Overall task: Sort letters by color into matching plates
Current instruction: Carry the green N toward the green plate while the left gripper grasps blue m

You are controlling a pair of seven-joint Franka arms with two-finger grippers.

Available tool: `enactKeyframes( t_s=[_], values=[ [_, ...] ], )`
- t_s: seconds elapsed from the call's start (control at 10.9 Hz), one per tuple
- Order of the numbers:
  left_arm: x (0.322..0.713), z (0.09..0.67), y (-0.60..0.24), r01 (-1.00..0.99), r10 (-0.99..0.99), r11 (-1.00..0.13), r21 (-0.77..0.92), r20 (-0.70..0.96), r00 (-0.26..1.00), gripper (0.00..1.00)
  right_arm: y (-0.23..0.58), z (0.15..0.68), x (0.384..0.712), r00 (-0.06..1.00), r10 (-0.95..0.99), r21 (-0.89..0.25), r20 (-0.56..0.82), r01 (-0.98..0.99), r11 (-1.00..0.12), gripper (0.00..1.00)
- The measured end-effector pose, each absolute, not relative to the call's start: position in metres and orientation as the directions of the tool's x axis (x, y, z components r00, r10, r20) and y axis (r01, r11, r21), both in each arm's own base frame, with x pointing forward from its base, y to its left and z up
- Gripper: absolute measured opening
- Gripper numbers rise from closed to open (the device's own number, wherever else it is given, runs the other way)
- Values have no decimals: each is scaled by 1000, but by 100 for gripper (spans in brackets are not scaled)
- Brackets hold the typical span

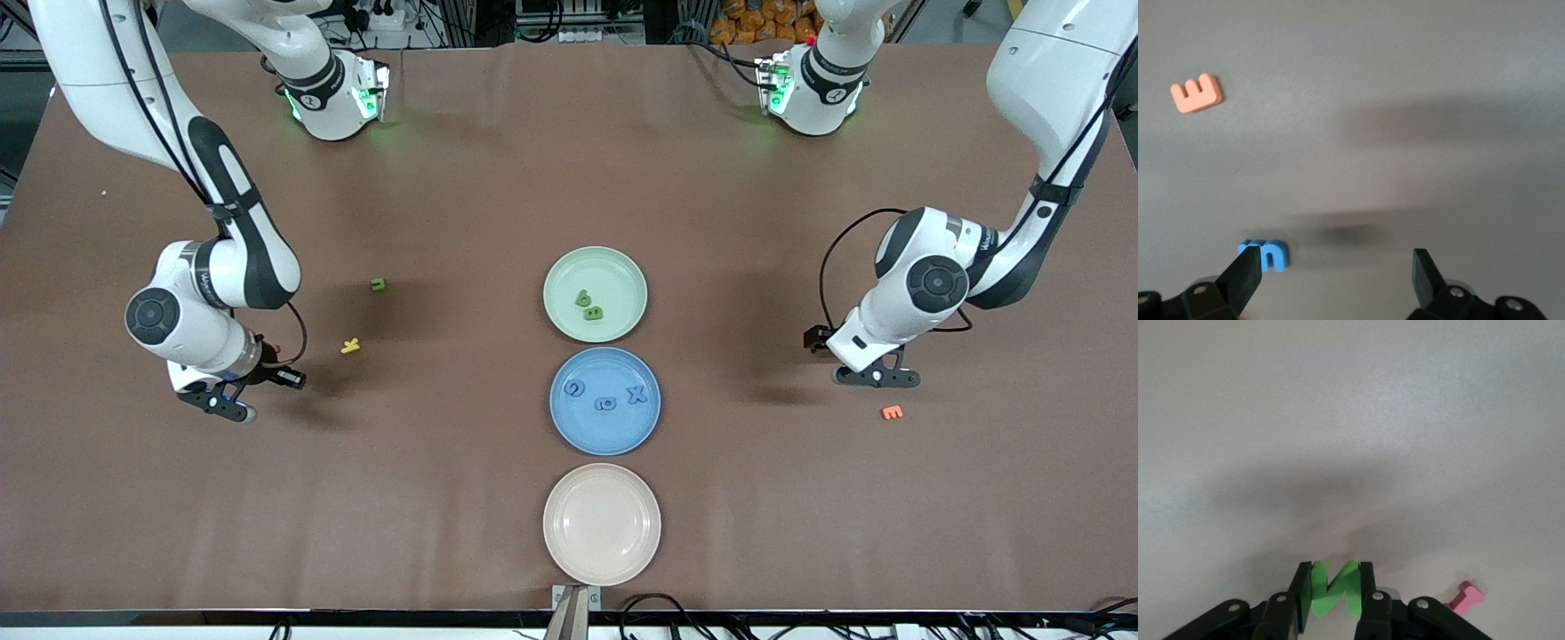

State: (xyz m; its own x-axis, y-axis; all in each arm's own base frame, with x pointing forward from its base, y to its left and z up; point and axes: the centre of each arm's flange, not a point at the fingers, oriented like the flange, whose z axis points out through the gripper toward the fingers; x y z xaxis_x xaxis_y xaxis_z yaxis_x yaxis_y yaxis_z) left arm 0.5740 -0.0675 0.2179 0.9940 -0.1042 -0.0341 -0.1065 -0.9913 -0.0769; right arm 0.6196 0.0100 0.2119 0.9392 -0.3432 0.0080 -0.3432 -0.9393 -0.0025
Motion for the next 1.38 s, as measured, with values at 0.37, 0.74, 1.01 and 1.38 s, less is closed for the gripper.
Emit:
enactKeyframes(
  t_s=[0.37, 0.74, 1.01, 1.38],
  values=[
    [561, 217, -11, -151, -147, -984, -99, -40, 988, 100, 36, 231, 623, 940, -341, -5, 10, -341, -940, 32],
    [544, 205, 10, -187, -186, -978, -89, -13, 982, 100, 100, 246, 620, 907, -421, -1, -11, -421, -907, 32],
    [536, 199, 29, -193, -193, -975, -106, -8, 981, 100, 159, 253, 613, 873, -488, -21, -14, -488, -873, 32],
    [531, 194, 30, -138, -137, -985, -100, -15, 990, 100, 235, 254, 590, 862, -506, -25, -17, -507, -862, 32]
  ],
)
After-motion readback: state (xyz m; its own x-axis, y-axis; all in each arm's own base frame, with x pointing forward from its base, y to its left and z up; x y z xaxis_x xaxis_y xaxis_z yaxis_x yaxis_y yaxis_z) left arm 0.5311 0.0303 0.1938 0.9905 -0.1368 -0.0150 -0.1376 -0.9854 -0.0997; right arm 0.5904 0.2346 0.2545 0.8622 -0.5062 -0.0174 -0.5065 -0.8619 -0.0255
